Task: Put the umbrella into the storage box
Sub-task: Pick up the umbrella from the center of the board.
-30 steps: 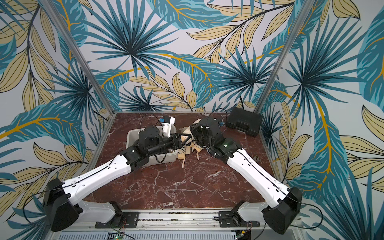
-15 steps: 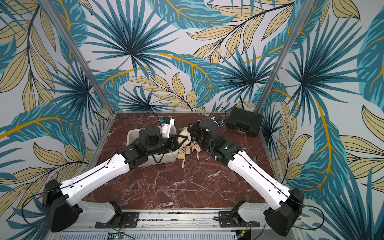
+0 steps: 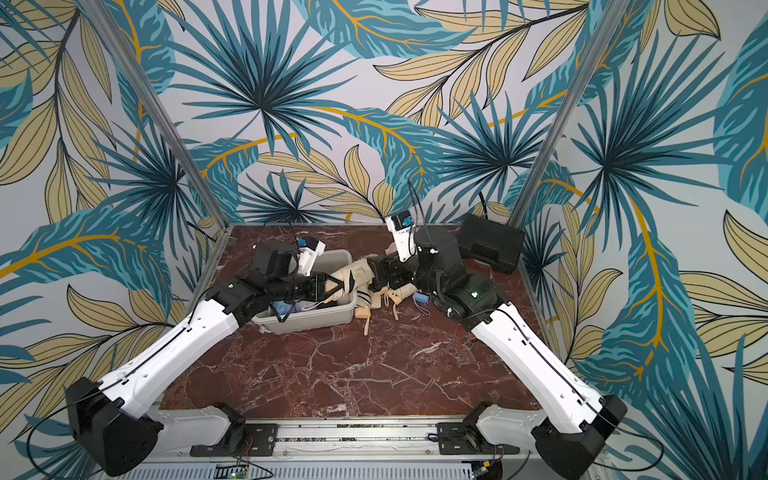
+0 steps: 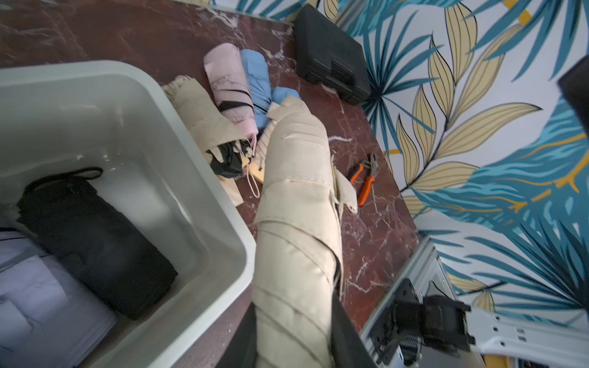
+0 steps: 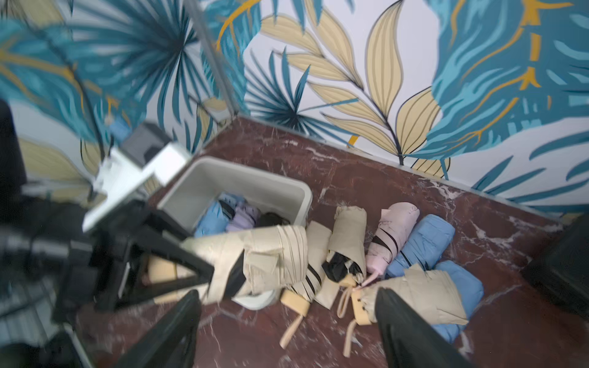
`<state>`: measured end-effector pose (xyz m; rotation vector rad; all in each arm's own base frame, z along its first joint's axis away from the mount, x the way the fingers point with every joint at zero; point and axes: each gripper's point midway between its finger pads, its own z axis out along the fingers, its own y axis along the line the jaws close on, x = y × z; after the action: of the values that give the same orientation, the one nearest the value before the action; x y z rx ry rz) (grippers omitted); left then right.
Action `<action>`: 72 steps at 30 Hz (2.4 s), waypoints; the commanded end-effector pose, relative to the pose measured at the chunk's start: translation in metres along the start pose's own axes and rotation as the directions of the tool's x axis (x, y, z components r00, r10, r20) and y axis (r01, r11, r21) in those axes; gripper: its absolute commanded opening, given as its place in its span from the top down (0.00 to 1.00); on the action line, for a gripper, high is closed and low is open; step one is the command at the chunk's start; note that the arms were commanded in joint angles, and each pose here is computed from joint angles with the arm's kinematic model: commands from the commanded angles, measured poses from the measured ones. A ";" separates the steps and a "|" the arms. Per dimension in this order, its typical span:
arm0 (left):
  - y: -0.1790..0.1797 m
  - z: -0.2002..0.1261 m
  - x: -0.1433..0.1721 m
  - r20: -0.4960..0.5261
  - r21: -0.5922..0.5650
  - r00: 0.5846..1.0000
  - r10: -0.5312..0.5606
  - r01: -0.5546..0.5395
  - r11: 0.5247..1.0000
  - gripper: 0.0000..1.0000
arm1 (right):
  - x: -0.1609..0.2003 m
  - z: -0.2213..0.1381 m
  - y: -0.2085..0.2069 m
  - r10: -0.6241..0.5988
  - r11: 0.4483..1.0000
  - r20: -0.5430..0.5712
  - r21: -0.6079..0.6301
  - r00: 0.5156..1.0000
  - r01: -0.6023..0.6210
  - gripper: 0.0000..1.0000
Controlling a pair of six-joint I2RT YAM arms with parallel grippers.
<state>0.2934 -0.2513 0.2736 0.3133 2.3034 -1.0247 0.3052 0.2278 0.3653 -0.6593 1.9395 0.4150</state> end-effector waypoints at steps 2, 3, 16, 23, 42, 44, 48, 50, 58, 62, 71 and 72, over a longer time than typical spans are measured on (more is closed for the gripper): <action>-0.054 -0.030 -0.005 -0.019 0.237 0.994 0.111 -0.104 0.966 0.87 | 0.039 -0.017 0.028 -0.533 0.831 -0.093 -0.244 0.841 0.499 0.10; -0.058 -0.030 -0.003 -0.033 0.259 0.993 0.117 -0.105 0.960 0.87 | 0.043 -0.019 0.030 -0.565 0.807 -0.096 -0.269 0.819 0.526 0.10; -0.073 -0.026 0.004 -0.077 0.377 0.986 0.146 -0.106 0.920 0.81 | 0.075 -0.018 0.049 -0.750 0.637 -0.108 -0.384 0.652 0.668 0.10; -0.075 -0.024 0.011 -0.101 0.420 0.986 0.132 -0.078 0.904 0.80 | 0.086 -0.012 0.055 -0.765 0.620 -0.122 -0.405 0.632 0.672 0.09; -0.071 -0.022 0.026 -0.160 0.430 0.980 0.116 -0.037 0.902 0.79 | 0.066 -0.013 0.058 -0.834 0.528 -0.034 -0.342 0.551 0.777 0.08; -0.071 -0.023 0.026 -0.162 0.435 0.980 0.117 -0.036 0.900 0.80 | 0.072 -0.008 0.063 -0.843 0.511 -0.035 -0.363 0.536 0.779 0.07; -0.073 -0.025 0.029 -0.168 0.440 0.977 0.132 -0.045 0.897 0.80 | 0.072 0.008 0.069 -0.848 0.502 -0.028 -0.364 0.529 0.785 0.07; -0.074 -0.027 0.030 -0.175 0.443 0.974 0.141 -0.050 0.895 0.79 | 0.070 0.016 0.073 -0.855 0.490 -0.016 -0.355 0.518 0.797 0.07; -0.077 -0.033 0.033 -0.176 0.451 0.971 0.159 -0.064 0.890 0.80 | 0.076 0.031 0.087 -0.867 0.457 0.011 -0.383 0.498 0.803 0.13; -0.077 -0.034 0.034 -0.176 0.447 0.971 0.165 -0.070 0.892 0.80 | 0.087 0.035 0.085 -0.877 0.442 -0.008 -0.399 0.480 0.803 0.17; -0.084 -0.039 0.032 -0.170 0.479 0.968 0.185 -0.083 0.874 0.80 | 0.095 0.041 0.079 -0.888 0.435 -0.038 -0.396 0.459 0.809 0.21; -0.084 -0.040 0.032 -0.170 0.481 0.967 0.188 -0.084 0.873 0.80 | 0.095 0.042 0.080 -0.887 0.435 -0.035 -0.397 0.460 0.808 0.23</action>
<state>0.2214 -0.2765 0.2939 0.7111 2.2744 -1.4956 0.2502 0.2864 0.2711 -1.8835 1.4543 -0.0156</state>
